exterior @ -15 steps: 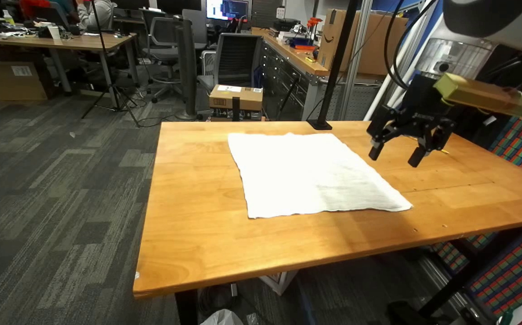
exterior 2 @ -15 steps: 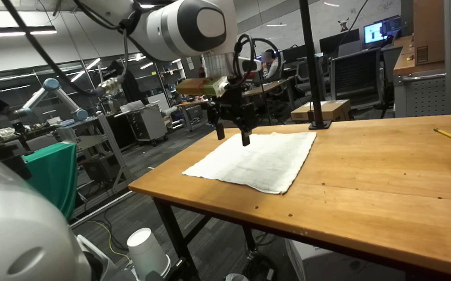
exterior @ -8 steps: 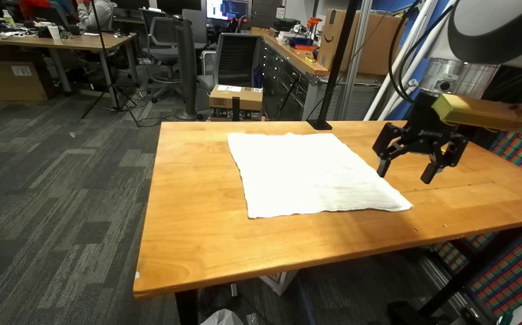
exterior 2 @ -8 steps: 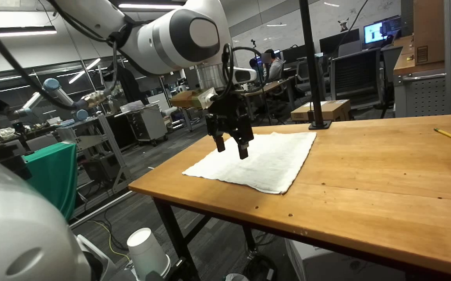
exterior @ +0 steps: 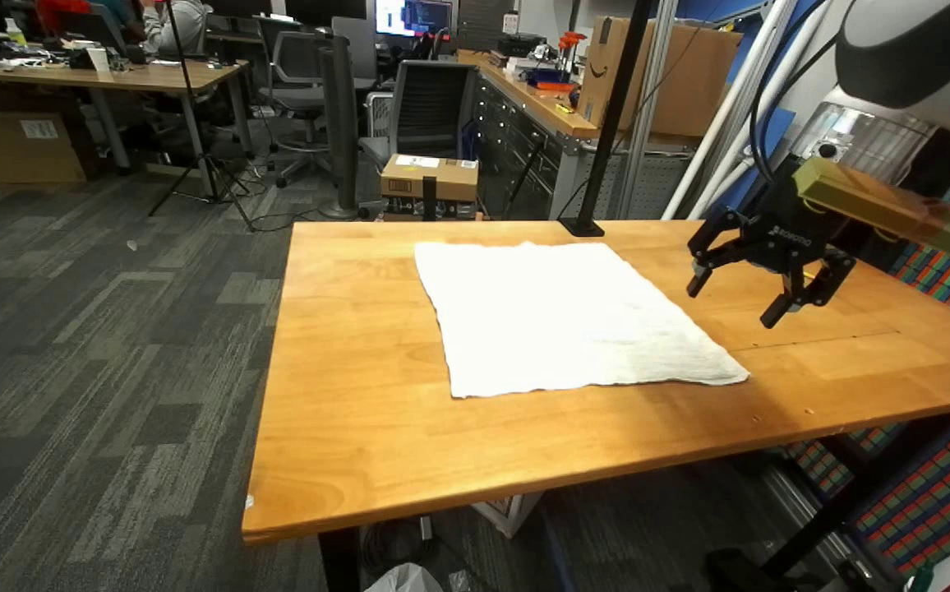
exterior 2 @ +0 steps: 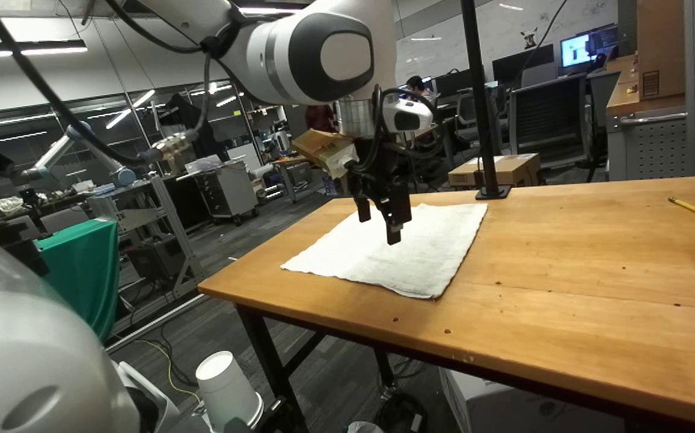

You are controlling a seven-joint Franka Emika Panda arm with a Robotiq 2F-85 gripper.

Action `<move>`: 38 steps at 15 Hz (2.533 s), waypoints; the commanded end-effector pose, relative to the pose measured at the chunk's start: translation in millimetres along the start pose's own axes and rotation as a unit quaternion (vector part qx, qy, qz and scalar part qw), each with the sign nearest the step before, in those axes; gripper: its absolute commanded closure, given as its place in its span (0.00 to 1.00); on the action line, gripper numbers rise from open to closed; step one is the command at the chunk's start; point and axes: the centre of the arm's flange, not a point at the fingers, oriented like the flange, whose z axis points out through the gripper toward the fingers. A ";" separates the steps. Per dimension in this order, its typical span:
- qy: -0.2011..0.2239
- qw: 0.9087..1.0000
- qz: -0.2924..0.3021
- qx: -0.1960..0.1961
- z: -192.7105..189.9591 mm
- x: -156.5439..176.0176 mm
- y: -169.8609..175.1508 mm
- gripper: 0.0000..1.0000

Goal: Fold the cloth on the table

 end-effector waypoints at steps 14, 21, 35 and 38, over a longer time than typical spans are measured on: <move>-0.026 0.998 -0.017 -0.056 41.6 39.0 31.7 0.00; -0.040 0.998 -0.022 -0.049 53.4 82.2 37.8 0.00; -0.101 0.994 0.006 -0.037 93.6 103.0 53.0 0.29; -0.105 0.994 0.010 -0.037 91.6 102.4 53.3 0.49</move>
